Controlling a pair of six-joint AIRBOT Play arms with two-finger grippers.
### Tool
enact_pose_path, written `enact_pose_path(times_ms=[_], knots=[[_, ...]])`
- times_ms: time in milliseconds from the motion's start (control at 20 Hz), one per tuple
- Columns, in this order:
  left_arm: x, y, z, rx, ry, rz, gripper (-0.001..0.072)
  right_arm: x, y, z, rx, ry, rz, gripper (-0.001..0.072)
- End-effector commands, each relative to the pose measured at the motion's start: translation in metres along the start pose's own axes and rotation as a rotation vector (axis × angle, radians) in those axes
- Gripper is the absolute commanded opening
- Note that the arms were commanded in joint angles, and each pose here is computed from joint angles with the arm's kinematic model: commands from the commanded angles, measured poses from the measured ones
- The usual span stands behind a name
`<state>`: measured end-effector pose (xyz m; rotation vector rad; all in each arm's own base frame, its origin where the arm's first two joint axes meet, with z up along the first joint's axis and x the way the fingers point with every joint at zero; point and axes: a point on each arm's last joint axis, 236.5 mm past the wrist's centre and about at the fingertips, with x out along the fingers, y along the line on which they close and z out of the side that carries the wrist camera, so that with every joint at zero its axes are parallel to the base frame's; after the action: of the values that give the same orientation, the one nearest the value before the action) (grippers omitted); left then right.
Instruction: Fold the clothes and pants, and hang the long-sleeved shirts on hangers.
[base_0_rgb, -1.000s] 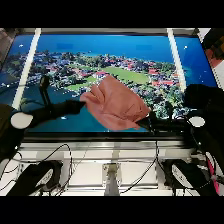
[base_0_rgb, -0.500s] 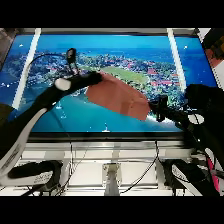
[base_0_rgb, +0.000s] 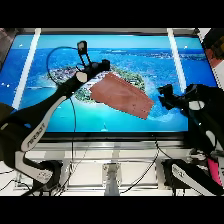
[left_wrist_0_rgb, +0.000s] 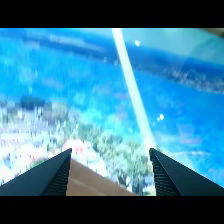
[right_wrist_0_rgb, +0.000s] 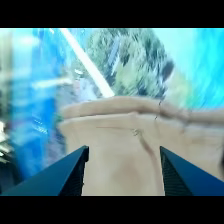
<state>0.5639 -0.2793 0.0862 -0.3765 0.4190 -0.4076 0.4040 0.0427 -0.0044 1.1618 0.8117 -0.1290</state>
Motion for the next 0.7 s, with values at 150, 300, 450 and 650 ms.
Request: enact_pose_path(times_ms=[150, 300, 450, 650], knots=[[-0.097, -0.049, 0.065, 0.248, 0.071, -0.141, 0.0563, -0.049, -0.067, -0.035, -0.202, 0.638, -0.139, 0.0628], [-0.146, -0.079, 0.093, 0.347, 0.031, -0.204, 0.0563, -0.042, -0.083, -0.056, -0.156, 0.820, -0.138, 0.0678], [-0.175, -0.094, 0.117, 0.372, -0.036, -0.222, 0.0562, -0.015, -0.091, -0.071, -0.158, 0.859, -0.156, 0.0678], [-0.191, -0.102, 0.128, 0.381, -0.070, -0.232, 0.0562, 0.014, -0.097, -0.084, -0.191, 0.865, -0.185, 0.0678]])
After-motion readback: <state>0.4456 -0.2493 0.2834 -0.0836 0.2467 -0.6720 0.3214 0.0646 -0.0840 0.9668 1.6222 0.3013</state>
